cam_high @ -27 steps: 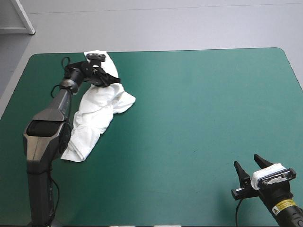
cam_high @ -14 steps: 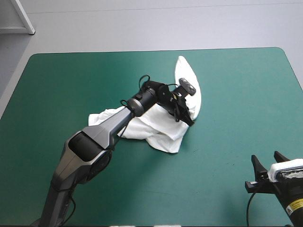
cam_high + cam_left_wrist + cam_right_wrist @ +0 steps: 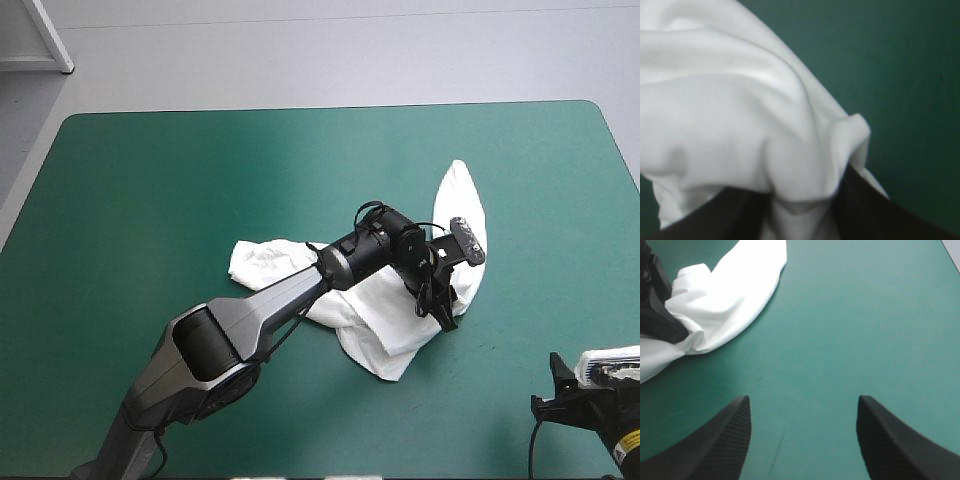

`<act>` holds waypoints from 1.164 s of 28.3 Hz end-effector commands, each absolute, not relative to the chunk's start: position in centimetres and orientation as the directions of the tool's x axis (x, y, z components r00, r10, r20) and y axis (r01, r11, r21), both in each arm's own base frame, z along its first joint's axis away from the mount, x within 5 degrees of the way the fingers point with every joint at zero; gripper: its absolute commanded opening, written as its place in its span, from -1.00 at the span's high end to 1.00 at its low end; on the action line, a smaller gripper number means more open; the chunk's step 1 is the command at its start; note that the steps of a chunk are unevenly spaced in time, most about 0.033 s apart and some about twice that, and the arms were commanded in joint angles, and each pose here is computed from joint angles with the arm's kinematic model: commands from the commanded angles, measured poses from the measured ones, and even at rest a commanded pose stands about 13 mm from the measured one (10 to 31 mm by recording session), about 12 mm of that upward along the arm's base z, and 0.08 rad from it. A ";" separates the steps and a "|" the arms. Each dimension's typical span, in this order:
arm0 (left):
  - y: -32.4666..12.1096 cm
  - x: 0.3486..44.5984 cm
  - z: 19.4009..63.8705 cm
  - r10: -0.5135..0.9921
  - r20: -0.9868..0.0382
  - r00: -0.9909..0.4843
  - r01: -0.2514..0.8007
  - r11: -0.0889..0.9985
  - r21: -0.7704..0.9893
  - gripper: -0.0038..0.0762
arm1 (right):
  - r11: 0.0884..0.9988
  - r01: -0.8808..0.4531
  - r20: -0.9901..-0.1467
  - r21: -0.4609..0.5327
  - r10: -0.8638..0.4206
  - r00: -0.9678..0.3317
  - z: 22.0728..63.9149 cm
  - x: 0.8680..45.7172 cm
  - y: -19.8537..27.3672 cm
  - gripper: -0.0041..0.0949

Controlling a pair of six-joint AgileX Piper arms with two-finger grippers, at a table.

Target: Fold the cloth

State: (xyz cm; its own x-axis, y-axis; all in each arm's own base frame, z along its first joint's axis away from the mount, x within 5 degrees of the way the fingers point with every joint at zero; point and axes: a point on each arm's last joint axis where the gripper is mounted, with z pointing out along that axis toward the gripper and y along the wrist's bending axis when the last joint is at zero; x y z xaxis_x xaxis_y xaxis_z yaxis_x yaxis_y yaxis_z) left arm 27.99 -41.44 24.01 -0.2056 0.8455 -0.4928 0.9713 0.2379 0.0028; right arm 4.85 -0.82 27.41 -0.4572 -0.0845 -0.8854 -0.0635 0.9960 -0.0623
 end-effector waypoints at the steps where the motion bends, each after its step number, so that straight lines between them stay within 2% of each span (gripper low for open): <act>1: -40.8 27.2 31.1 0.762 -0.605 -0.230 0.957 0.289 0.001 -0.67 | 0.995 -0.070 -0.919 -0.074 -0.095 -0.382 29.0 5.1 -0.8 -0.24; 2: -40.6 27.2 32.0 0.761 -0.610 -0.221 0.956 0.292 0.017 -0.78 | 0.995 -0.071 -0.919 -0.075 -0.097 -0.382 29.0 5.1 -0.8 -0.24; 3: -40.1 27.4 33.2 0.764 -0.600 -0.239 0.943 0.329 0.043 -0.78 | 0.994 -0.077 -0.918 -0.077 -0.100 -0.383 29.0 5.1 -0.7 -0.24; 7: -38.2 27.8 36.6 0.778 -0.565 -0.277 0.891 0.427 0.151 -0.65 | 0.992 -0.089 -0.914 -0.085 -0.113 -0.390 29.0 5.0 -0.7 -0.24; 9: -37.2 28.1 38.3 0.751 -0.592 -0.293 0.852 0.486 0.195 -0.59 | 0.992 -0.084 -0.910 -0.091 -0.117 -0.397 29.3 4.9 -0.8 -0.24; 16: -32.3 27.6 42.1 0.690 -0.627 -0.361 0.804 0.571 0.166 -0.56 | 0.994 -0.068 -0.907 -0.089 -0.109 -0.406 31.2 4.5 -1.0 -0.24; 20: -27.5 27.7 42.0 0.659 -0.578 -0.481 0.741 0.658 0.133 -0.56 | 0.992 -0.080 -0.893 -0.102 -0.127 -0.432 31.7 4.8 -0.9 -0.24; 27: -18.7 27.1 38.5 0.554 -0.463 -0.692 0.584 0.806 0.092 -0.55 | 0.989 -0.108 -0.868 -0.101 -0.141 -0.476 31.7 6.5 -0.1 -0.24; 33: -12.2 25.5 37.1 0.402 -0.505 -0.764 0.428 0.901 0.070 -0.55 | 0.988 -0.124 -0.822 -0.091 -0.145 -0.551 31.0 8.0 0.6 -0.24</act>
